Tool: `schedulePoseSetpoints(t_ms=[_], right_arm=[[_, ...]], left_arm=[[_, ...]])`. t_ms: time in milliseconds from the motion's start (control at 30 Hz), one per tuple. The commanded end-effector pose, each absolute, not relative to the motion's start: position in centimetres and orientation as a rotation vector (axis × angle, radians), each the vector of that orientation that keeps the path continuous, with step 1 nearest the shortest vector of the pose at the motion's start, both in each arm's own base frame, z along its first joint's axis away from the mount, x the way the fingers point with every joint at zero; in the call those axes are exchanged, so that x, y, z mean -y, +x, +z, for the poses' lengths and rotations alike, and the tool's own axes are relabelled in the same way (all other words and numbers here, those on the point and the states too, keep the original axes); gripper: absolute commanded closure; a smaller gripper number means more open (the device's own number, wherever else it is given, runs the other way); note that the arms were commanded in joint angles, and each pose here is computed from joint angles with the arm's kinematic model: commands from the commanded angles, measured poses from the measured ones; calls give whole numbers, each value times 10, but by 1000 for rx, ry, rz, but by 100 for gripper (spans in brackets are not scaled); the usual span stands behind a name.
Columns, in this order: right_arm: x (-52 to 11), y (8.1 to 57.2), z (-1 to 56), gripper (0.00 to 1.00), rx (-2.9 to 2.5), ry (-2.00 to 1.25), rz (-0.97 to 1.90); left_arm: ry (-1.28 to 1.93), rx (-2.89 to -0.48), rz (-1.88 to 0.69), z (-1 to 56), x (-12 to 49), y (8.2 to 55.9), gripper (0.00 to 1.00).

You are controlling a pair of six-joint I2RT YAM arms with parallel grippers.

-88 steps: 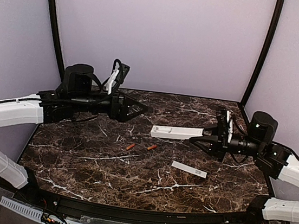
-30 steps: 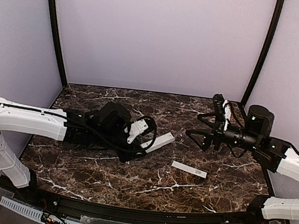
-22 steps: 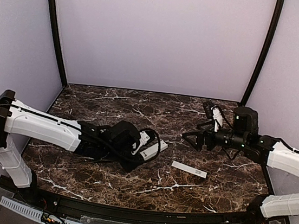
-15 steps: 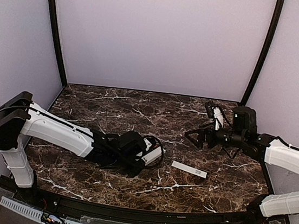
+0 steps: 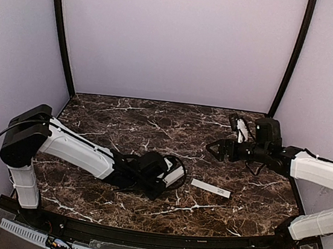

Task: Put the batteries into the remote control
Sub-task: Place the remote control without the battery cover at the center of the board.

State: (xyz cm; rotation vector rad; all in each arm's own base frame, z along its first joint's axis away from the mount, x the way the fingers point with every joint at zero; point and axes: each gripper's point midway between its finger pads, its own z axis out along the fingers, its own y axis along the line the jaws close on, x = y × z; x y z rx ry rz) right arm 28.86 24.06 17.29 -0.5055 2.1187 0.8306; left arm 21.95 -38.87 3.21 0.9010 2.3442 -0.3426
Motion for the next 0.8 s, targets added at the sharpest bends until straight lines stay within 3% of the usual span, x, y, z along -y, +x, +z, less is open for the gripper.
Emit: schedulePoseSetpoints(t_ms=[0,267,567,767], right_arm=[[-233,305,176,1,-2158,-398,764],[-235,310,167,1,-2187,-404,753],[-241,306,179,1,-2141,-522,750],[-253,301,172,1,-2155,-622,804]], left_arm=[[885,-2320,-415,41,405,221,80],[906,-2333,-414,36,409,220,74],[964,-2297,-456,71,413,216,30],[891,-2263,-576,136,400,233,19]])
